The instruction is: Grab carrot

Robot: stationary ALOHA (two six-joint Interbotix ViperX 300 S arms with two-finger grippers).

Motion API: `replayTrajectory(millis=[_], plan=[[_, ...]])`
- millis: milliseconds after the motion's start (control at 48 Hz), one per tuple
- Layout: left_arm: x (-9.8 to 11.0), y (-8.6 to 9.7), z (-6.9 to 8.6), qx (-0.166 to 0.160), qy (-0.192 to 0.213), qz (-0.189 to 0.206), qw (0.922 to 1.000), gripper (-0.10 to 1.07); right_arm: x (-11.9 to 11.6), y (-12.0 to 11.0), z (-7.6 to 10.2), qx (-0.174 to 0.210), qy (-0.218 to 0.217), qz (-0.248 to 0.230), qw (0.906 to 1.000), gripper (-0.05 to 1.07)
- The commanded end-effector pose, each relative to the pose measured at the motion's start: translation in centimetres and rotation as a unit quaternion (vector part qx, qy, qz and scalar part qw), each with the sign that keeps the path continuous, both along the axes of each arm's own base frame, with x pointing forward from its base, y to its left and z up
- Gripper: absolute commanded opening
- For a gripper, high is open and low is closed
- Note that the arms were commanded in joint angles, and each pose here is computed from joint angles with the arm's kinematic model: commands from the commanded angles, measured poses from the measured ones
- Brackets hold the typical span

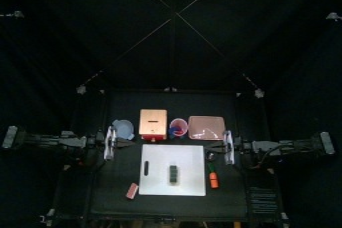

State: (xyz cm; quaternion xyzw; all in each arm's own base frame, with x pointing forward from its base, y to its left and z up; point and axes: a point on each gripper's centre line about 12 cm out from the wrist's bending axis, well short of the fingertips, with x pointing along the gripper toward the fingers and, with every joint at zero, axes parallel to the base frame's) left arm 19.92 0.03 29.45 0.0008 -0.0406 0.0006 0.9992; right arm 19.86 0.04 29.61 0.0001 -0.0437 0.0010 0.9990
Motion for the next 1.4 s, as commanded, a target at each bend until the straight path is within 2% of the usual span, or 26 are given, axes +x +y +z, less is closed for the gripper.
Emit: replayTrajectory(millis=[0, 62, 188, 292, 375, 396, 479, 542, 625, 646, 667, 729, 771, 833, 917, 1104, 1229, 1375], plan=[[0.2, 0.1, 0.3, 0.002, -0.013, 0.002, 0.9999, -0.03, 0.1, -0.1, -0.2, 0.001, 0.005, -0.001, 1.0, 0.04], [0.2, 0.1, 0.5, 0.002, -0.019, 0.002, 0.9998, -0.06, 0.1, 0.0, -0.4, 0.007, 0.009, 0.0, 0.9999, 0.0], [0.2, 0.0, 0.5, 0.001, -0.023, -0.001, 0.9997, -0.03, 0.2, 0.1, -0.8, 0.035, 0.024, 0.004, 0.9991, 0.01], [0.3, 0.0, 0.3, 0.0, -0.018, -0.001, 0.9998, 0.0, 0.3, 0.7, -0.9, 0.104, 0.052, 0.018, 0.9931, 0.03], [0.5, 0.0, 0.0, 0.001, -0.012, -0.001, 0.9999, 0.02, 0.4, 1.5, -1.0, 0.172, 0.09, 0.033, 0.9804, 0.03], [0.5, 0.0, 0.0, 0.0, -0.012, -0.001, 0.9999, 0.02, 0.4, 1.6, -1.0, 0.179, 0.095, 0.035, 0.9786, 0.03], [0.7, 0.0, -0.3, 0.0, -0.005, 0.0, 1.0, 0.07, 0.4, 2.6, -1.7, 0.248, 0.154, 0.049, 0.9551, 0.03], [0.8, 0.0, -0.5, 0.0, 0.0, 0.0, 1.0, 0.09, 0.4, 3.4, -2.4, 0.295, 0.199, 0.055, 0.9327, 0.03], [0.9, 0.1, -0.6, 0.001, 0.002, 0.002, 1.0, 0.13, 0.2, 4.6, -3.5, 0.358, 0.263, 0.057, 0.8942, 0.03], [0.9, 0.1, -0.6, 0.001, 0.002, 0.002, 1.0, 0.14, 0.1, 4.9, -3.9, 0.373, 0.28, 0.056, 0.883, 0.03], [0.9, 0.1, -0.6, 0.002, 0.002, 0.003, 1.0, 0.15, 0.0, 5.4, -4.3, 0.394, 0.302, 0.056, 0.8663, 0.03], [0.9, 0.2, -0.6, 0.002, 0.002, 0.004, 1.0, 0.18, -0.2, 6.3, -5.1, 0.428, 0.343, 0.053, 0.8342, 0.03], [0.9, 0.2, -0.7, 0.002, 0.003, 0.005, 1.0, 0.2, -0.3, 6.9, -5.5, 0.446, 0.366, 0.051, 0.8155, 0.03], [0.9, 0.3, -0.7, 0.001, 0.003, 0.006, 1.0, 0.22, -0.5, 7.7, -5.9, 0.464, 0.389, 0.048, 0.7942, 0.03], [0.9, 0.4, -0.8, 0.0, 0.005, 0.009, 1.0, 0.23, -0.5, 8.5, -6.4, 0.487, 0.409, 0.041, 0.7709, 0.03], [0.8, 0.7, -1.1, -0.002, 0.008, 0.018, 0.9998, 0.24, -0.6, 9.6, -7.2, 0.515, 0.439, 0.013, 0.736, 0.07], [0.7, 1.0, -1.7, -0.005, 0.016, 0.026, 0.9995, 0.24, -0.8, 10.1, -8.8, 0.524, 0.475, -0.03, 0.7064, 0.13], [0.5, 1.4, -2.4, -0.007, 0.024, 0.035, 0.9991, 0.24, -1.0, 10.7, -10.5, 0.52, 0.506, -0.091, 0.6823, 0.22]])
